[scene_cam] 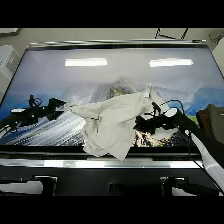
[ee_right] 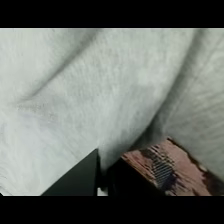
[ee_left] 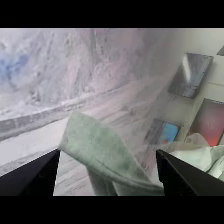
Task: Fold the clothes and pants, and hang the long-sleeved shirts on hangers.
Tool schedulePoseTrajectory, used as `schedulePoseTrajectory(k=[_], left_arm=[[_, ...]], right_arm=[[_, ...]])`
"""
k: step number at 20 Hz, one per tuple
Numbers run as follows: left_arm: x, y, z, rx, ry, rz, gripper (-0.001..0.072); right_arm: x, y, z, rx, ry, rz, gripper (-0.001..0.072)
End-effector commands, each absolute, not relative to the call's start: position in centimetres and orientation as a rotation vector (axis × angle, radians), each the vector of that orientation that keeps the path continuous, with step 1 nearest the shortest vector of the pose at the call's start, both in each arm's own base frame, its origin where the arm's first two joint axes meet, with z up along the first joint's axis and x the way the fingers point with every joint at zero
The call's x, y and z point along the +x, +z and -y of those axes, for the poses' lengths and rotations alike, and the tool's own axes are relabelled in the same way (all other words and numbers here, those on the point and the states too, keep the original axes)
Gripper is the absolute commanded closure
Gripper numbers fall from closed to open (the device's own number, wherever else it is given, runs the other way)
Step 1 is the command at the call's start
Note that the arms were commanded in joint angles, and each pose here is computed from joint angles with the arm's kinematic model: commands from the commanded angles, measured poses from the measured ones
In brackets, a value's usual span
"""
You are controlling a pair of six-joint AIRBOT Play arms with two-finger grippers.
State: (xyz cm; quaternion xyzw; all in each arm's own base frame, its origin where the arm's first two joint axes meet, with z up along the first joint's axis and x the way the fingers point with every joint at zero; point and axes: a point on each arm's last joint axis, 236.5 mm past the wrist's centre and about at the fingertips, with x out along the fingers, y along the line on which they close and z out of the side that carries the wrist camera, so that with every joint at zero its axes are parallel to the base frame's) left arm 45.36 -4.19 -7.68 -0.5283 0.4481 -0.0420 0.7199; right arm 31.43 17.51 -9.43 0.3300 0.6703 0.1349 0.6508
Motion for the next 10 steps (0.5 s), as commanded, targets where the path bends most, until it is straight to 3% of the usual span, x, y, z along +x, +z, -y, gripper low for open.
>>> schedulePoseTrajectory(k=[1, 2, 3, 7, 10], left_arm=[[47.7, -8.0, 5.0, -1.244, -0.064, -0.903, 0.0103], [48.0, -7.8, 5.0, -1.259, -0.051, -0.886, 0.0403], [48.2, -7.4, 5.1, -1.27, -0.057, -0.877, 0.0657], [49.6, 0.4, 4.3, -1.238, -0.202, -0.684, 0.0685], [50.0, 15.1, 1.5, -1.117, -0.358, -0.351, 0.0686]], right_arm=[[30.8, -9.3, -17.7, 0.745, 0.323, -1.545, 0.0661], [30.9, -9.3, -17.7, 0.743, 0.323, -1.54, 0.0661], [31.1, -9.2, -17.7, 0.74, 0.326, -1.532, 0.0661], [35.7, -2.3, -16.5, 0.619, 0.404, -1.341, 0.0661], [42.8, 12.9, -11.7, 0.482, 0.398, -0.923, 0.0661]])
